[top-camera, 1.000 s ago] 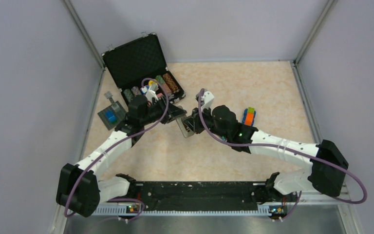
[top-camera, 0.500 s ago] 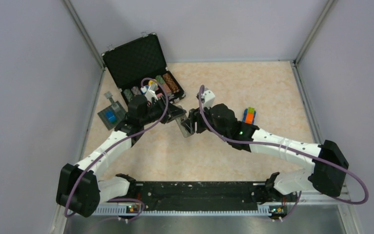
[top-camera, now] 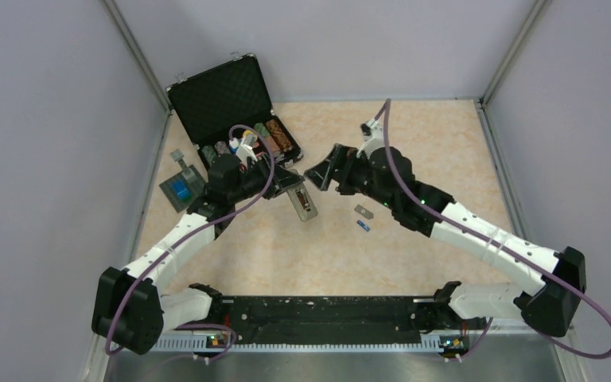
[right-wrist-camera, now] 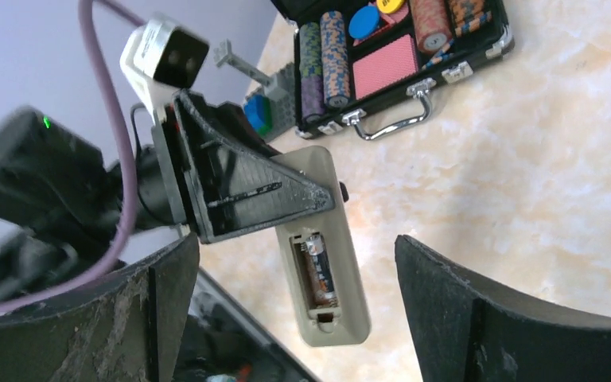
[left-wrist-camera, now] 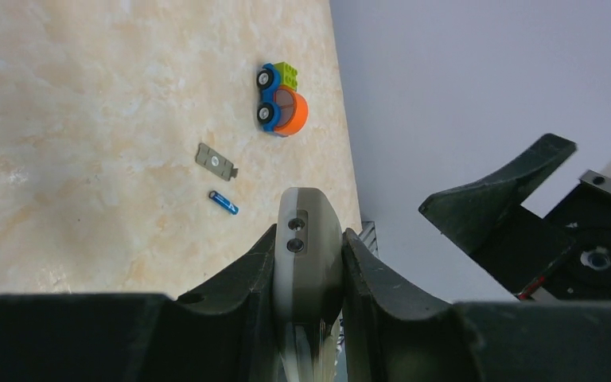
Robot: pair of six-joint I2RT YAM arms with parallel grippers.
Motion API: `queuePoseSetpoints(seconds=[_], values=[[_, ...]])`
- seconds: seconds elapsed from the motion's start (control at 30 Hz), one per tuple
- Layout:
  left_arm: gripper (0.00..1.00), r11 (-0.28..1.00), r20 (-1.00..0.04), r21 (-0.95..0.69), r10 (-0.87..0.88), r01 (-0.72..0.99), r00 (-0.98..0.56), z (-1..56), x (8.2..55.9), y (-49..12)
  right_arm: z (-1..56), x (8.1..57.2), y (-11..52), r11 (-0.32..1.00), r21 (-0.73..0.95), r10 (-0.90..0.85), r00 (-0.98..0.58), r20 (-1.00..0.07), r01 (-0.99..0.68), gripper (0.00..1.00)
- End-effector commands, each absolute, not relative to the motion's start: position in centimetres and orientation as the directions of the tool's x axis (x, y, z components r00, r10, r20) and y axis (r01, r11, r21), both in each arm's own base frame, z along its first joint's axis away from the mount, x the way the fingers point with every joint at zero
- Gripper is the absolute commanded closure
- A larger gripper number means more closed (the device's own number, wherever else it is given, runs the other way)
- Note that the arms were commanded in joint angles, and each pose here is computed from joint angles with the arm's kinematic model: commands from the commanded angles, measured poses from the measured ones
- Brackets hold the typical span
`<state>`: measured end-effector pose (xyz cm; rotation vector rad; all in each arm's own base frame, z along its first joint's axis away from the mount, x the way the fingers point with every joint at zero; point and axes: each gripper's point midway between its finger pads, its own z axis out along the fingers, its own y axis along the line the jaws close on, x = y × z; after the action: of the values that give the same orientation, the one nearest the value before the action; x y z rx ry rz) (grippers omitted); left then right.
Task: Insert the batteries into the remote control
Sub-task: Load the battery into the remote control.
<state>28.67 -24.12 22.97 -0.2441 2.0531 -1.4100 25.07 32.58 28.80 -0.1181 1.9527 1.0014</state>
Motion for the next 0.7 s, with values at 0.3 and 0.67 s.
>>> queuePoseSetpoints(seconds=[0.3, 0.67], values=[[1.0, 0.383, -0.548, -0.836, -0.552, 0.393, -0.628, 29.7, 31.0, -23.9, 27.3, 22.7, 33.6, 0.363, 0.901, 0.576, -0.817, -0.016, 0.239, 0.01], [1.0, 0.367, -0.552, -0.834, -0.558, 0.413, -0.62, 30.5, 31.2, -24.1, 25.4, 23.0, 34.1, 0.264, 0.887, 0.628, -0.765, 0.141, 0.38, 0.01]])
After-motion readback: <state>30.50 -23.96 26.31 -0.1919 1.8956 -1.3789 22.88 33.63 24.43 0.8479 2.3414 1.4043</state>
